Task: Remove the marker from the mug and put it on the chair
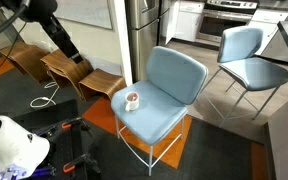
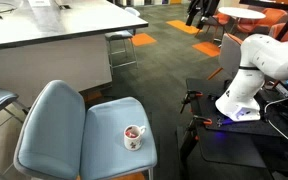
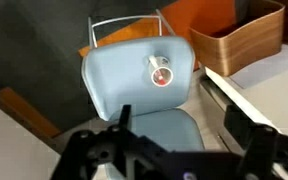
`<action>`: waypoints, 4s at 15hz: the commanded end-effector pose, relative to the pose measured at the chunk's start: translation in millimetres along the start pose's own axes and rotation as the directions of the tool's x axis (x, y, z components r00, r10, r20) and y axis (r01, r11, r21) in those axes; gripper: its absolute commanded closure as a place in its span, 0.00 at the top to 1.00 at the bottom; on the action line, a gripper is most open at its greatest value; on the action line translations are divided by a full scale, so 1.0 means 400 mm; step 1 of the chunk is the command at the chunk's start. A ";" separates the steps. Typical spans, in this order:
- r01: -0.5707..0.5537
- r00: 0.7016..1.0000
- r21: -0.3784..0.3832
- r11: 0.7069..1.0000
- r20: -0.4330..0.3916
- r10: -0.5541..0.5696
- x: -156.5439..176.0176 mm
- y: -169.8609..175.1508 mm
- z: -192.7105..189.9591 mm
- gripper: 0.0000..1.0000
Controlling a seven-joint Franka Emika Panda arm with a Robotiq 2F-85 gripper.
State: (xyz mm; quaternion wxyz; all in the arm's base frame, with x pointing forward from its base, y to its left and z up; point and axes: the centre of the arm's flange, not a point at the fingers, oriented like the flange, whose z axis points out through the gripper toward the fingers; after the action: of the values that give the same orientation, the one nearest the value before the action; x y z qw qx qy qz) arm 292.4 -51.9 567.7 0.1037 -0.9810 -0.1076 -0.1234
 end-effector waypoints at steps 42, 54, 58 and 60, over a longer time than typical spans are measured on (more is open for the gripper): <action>0.302 0.932 -0.014 0.953 0.215 -0.292 0.563 -0.131 1.042 1.00; 0.205 0.948 0.025 0.979 0.243 -0.205 0.453 -0.147 1.232 0.85; 0.202 0.946 0.036 0.979 0.250 -0.205 0.421 -0.119 1.268 0.58; 0.199 0.945 0.042 0.979 0.254 -0.204 0.408 -0.117 1.284 0.53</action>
State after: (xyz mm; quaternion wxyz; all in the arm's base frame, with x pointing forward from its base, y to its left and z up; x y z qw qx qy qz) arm 553.9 141.3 137.5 0.0767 -0.9719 -0.2225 0.0060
